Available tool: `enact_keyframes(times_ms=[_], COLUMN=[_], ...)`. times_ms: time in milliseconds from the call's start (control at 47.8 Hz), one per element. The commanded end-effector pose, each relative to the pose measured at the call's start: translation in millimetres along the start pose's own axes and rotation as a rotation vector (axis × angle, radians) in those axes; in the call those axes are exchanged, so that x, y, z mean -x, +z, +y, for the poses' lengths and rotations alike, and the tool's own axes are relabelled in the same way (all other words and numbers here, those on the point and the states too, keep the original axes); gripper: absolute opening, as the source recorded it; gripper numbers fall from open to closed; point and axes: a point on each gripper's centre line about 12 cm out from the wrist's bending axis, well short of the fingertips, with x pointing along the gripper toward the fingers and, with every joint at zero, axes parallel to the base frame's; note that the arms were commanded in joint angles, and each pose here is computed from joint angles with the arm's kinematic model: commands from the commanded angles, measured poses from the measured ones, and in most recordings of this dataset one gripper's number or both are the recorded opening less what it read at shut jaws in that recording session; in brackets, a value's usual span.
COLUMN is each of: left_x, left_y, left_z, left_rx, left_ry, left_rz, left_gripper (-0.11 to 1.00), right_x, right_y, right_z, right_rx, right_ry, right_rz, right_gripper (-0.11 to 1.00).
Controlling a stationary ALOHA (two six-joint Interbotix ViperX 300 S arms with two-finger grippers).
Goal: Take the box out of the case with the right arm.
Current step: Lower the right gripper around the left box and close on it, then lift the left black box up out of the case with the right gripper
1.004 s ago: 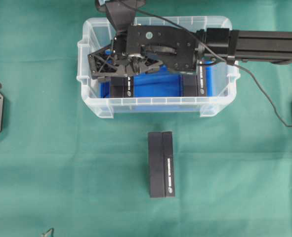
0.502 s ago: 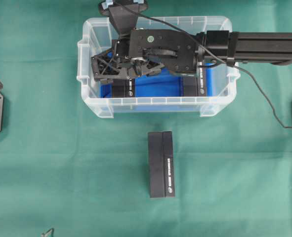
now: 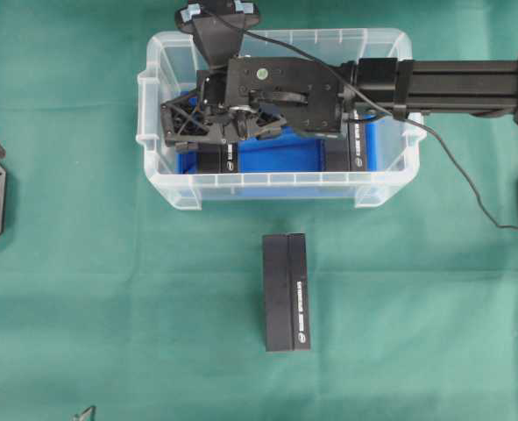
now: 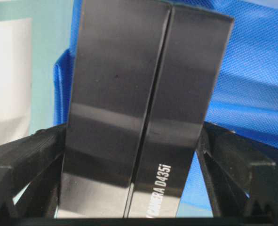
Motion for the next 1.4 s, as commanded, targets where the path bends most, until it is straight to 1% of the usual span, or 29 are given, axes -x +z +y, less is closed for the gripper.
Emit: enact_keyframes(times_ms=[0,230,356,397,439,481,523,774,1025,1109,1381], left_x=[6,6,6,6,6,6,6,6,7,7,8], left_y=[5,5,5,5,5,5,5,5,5,5,5], left_z=[0,0,0,0,0,0,0,0,0,0,0], left_rx=[0.003,0.003,0.004,0.003,0.003,0.003,0.003,0.003,0.003,0.003,0.002], left_ry=[-0.001,-0.001,0.0,-0.001,-0.001,-0.001,-0.001,-0.003,-0.003,-0.002,-0.002], left_rz=[-0.026,-0.026,-0.026,-0.026,-0.026,-0.026,-0.026,-0.028,-0.029,-0.031,-0.032], left_gripper=[0.02,0.02,0.02,0.02,0.02,0.02,0.02,0.02,0.02,0.02,0.02], right_x=[13,12,10,9,7,7,6,2,8,14,58], right_y=[2,2,0,-1,-2,-2,-2,-5,-6,-5,2], right_z=[5,4,4,4,4,4,4,5,8,9,12], right_rx=[-0.006,-0.011,-0.041,-0.056,-0.065,-0.074,-0.081,-0.077,-0.074,-0.076,-0.083], right_ry=[0.033,0.032,0.029,0.029,0.024,0.024,0.023,0.022,0.031,0.036,0.046], right_rz=[-0.003,-0.001,0.009,0.01,0.011,0.011,0.012,0.007,0.006,0.005,-0.011], right_gripper=[0.95,0.95,0.93,0.89,0.82,0.73,0.69,0.68,0.68,0.68,0.68])
